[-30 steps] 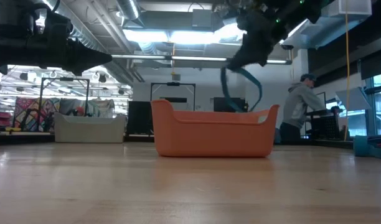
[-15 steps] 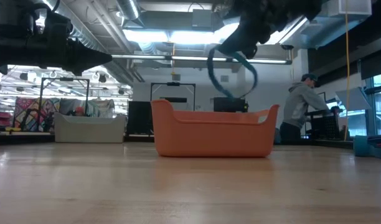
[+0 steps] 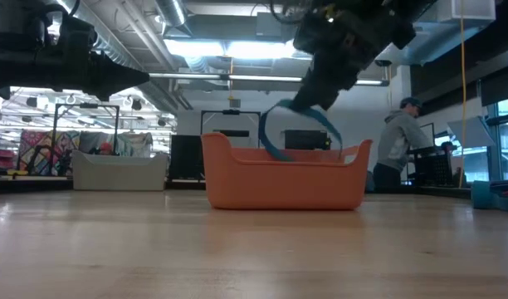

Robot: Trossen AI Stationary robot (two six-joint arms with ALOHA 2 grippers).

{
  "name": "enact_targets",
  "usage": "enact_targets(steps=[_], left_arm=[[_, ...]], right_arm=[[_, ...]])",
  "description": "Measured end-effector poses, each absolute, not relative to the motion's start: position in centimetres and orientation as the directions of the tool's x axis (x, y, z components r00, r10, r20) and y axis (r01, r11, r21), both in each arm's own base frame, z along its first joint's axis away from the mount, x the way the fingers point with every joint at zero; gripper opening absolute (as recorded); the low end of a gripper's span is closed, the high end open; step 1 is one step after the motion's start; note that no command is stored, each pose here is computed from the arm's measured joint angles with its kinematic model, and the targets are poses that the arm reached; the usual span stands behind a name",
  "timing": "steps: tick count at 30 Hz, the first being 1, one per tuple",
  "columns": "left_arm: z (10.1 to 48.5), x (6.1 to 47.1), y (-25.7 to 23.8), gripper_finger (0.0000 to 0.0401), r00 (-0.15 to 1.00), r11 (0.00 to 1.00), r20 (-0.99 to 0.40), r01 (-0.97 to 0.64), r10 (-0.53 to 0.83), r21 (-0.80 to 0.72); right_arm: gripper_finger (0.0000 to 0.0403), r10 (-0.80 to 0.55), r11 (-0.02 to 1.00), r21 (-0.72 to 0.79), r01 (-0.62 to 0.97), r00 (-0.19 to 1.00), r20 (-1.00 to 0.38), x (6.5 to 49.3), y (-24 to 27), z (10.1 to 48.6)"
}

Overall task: Sort rubber bands into baskets
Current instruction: Put the blue rubber band into the orange bin

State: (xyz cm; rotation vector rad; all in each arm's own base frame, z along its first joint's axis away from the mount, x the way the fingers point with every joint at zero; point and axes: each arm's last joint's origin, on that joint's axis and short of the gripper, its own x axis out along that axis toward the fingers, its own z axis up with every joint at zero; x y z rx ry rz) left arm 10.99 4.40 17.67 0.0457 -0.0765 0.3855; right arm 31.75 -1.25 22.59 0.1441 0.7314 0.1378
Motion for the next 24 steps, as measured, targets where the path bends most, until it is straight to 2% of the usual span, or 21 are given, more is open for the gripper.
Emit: enact_targets(steps=[13,16,24], left_arm=[[17.7,11.0,4.4,0.0005,0.924,0.926,0.083,-0.377,0.374,0.031],[17.7,11.0,4.4,0.0005,0.924,0.926,0.083,-0.377,0.374,0.032],[17.7,11.0,4.4,0.0005,0.924,0.926,0.083,-0.377,0.374,0.031]], right_arm=[[0.0016,0.179,0.973,0.230,-0.008,0.656,-0.733,32.9,-1.3,19.1],[0.0037,0.180,0.966,0.256,0.026,0.645,-0.743,32.9,-1.3,18.8],[0.0126,0.180,0.964,0.263,0.037,0.636,-0.750,32.8,-1.3,18.8]])
